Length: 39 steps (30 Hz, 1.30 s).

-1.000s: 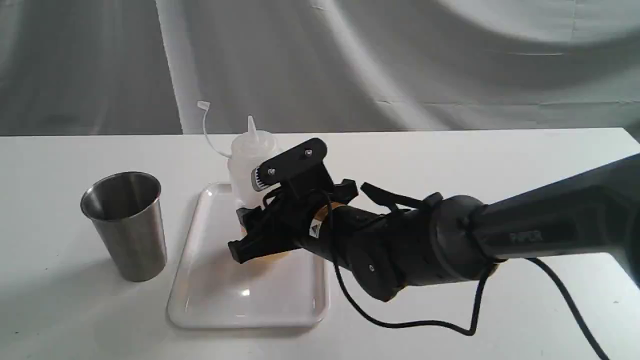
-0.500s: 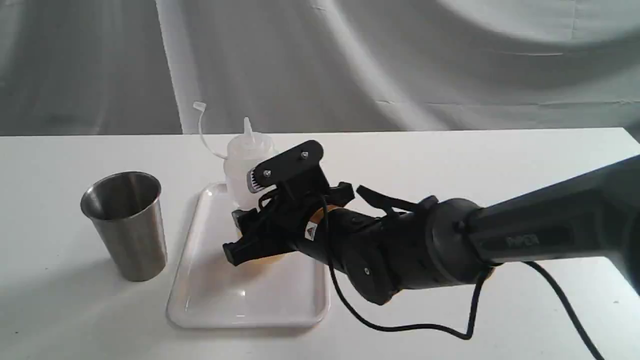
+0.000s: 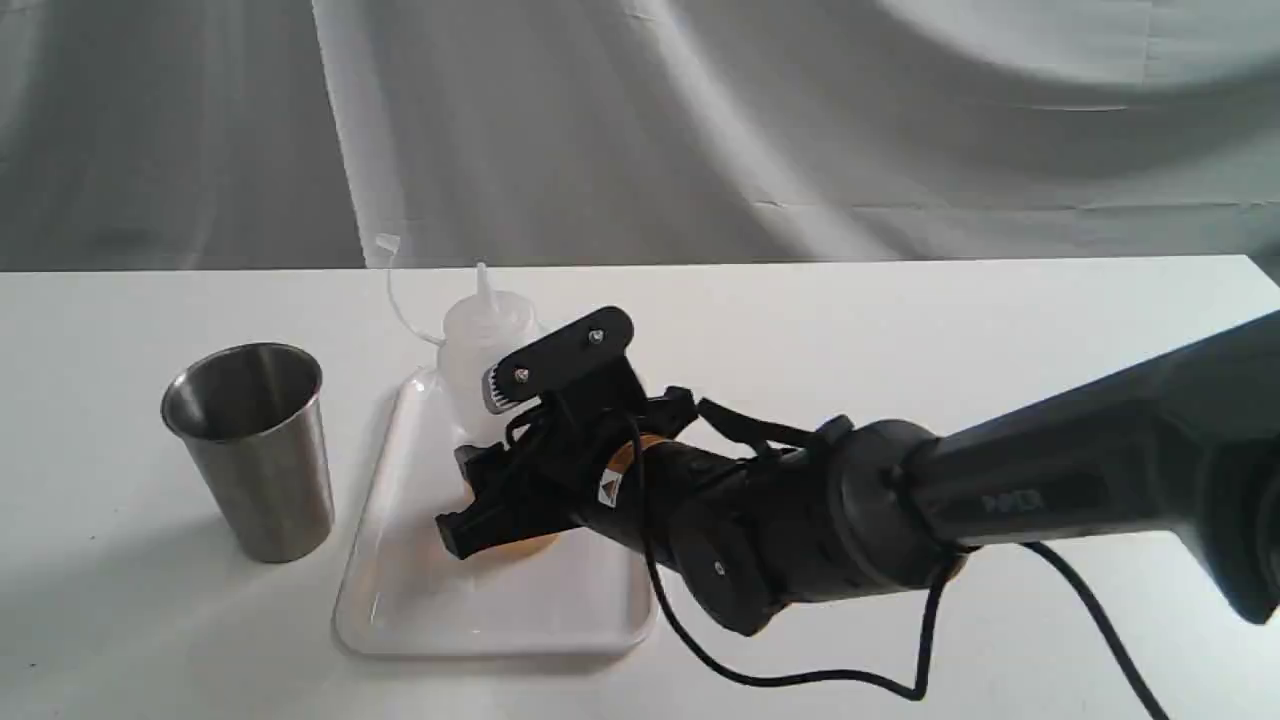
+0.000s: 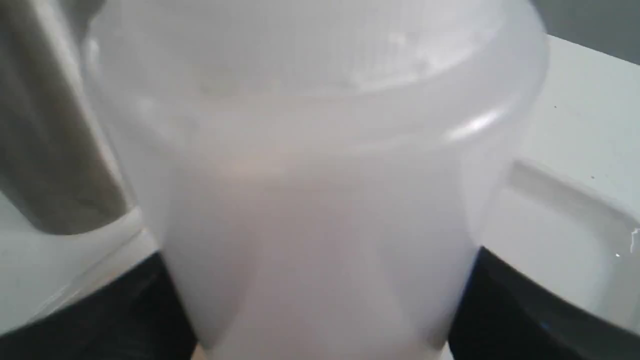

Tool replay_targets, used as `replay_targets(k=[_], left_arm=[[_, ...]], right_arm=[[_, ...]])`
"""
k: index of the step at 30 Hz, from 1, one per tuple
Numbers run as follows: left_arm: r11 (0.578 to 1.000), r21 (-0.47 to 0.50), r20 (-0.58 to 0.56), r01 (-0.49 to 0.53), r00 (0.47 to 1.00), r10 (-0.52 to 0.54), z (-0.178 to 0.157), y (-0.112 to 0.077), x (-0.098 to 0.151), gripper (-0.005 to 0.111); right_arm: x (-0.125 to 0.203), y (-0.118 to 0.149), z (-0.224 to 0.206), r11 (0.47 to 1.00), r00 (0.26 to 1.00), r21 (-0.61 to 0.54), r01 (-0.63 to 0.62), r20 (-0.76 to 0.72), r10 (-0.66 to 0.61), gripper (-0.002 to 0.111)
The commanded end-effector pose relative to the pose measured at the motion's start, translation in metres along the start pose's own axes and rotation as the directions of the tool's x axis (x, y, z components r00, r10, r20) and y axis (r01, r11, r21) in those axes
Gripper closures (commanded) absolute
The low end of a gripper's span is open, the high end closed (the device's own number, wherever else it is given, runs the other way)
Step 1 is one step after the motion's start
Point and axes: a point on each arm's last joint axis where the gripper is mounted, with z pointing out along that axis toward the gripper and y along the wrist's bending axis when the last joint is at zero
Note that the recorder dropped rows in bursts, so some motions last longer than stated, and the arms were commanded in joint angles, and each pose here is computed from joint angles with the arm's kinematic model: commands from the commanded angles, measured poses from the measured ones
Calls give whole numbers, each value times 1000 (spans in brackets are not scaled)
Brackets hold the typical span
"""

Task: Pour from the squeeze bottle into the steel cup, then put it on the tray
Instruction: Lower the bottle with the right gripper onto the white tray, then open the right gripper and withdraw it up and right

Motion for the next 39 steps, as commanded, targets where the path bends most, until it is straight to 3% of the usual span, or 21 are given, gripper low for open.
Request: replay_targets(k=[1,14,20,23,30,39], left_arm=[[1000,5,2,1,1000,-1,0,0,1,98],[1000,5,2,-1,1000,1,0,0,1,98],[1000,5,2,1,1000,-1,0,0,1,98],[1000,5,2,1,1000,-1,0,0,1,98],[1000,5,2,1,1000,-1,0,0,1,98],[1000,5,2,-2,1000,2,0,0,1,98]], right_arm=[[-10,0,-2,1000,998,5,1,62,-1,57],[-10,0,-2,1000,998,5,3,62,-3,54],[-10,0,-2,1000,998,7,24,61,-24,23],[-10,0,-2,1000,998,7,24,61,-24,15],[-20,0,-7,1000,996,8,23,84,-23,13],[-79,-2,-47,1000,987,0,16,157,-16,13]])
